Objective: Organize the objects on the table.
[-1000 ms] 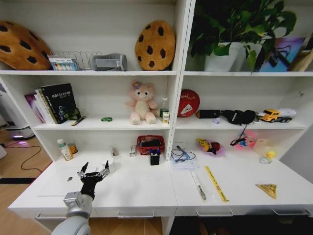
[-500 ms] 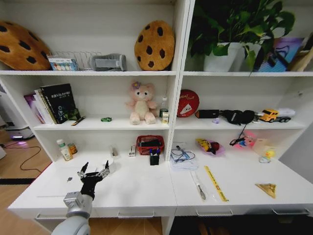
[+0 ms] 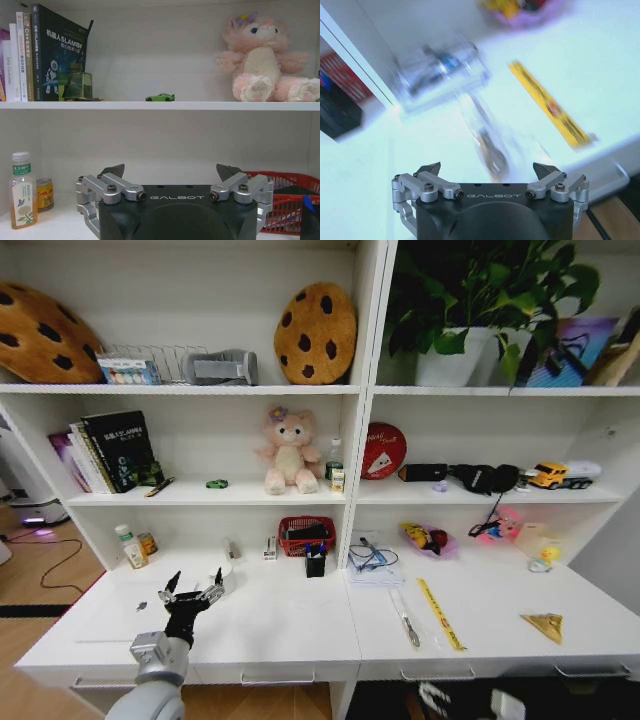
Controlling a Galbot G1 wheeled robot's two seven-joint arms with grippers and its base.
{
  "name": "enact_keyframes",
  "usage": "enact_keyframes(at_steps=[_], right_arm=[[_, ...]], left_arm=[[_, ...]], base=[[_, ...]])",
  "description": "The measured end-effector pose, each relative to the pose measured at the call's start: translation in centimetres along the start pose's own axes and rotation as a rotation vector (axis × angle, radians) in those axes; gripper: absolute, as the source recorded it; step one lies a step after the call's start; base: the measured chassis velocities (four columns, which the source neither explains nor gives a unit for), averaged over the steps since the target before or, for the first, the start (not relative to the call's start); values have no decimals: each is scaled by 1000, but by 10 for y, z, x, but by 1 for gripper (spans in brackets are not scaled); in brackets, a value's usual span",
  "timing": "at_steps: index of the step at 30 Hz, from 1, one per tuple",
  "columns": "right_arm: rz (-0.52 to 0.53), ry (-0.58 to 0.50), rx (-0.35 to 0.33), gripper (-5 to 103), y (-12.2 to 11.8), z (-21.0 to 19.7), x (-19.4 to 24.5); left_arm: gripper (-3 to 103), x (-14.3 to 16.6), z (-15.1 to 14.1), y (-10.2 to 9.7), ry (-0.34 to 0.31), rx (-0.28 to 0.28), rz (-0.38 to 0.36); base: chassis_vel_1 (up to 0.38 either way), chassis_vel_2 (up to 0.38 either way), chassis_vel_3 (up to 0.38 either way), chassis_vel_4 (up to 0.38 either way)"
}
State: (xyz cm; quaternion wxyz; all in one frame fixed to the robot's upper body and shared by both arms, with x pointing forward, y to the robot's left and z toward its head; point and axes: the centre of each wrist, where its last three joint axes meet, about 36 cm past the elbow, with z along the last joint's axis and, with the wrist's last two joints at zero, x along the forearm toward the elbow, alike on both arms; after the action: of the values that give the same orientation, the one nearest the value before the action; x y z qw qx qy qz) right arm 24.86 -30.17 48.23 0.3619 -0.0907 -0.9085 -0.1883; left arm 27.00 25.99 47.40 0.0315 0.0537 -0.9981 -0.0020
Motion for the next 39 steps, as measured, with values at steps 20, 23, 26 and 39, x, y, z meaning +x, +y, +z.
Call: enact_keyframes(at_steps=[20, 23, 26, 39], right_arm=[[15, -517, 416, 100, 25, -64, 52], [25, -614, 530, 100, 23, -66, 53], [23, -648, 576, 100, 22, -65, 53], [50, -567, 549, 100, -18, -43, 5]], left_arm=[[100, 0, 0, 0, 0, 0, 0], [100, 0, 0, 0, 0, 0, 0], [100, 0, 0, 0, 0, 0, 0], [100, 0, 0, 0, 0, 0, 0]], base=[[0, 0, 0, 0], [0, 0, 0, 0], [0, 0, 0, 0], [-11, -8, 14, 13]])
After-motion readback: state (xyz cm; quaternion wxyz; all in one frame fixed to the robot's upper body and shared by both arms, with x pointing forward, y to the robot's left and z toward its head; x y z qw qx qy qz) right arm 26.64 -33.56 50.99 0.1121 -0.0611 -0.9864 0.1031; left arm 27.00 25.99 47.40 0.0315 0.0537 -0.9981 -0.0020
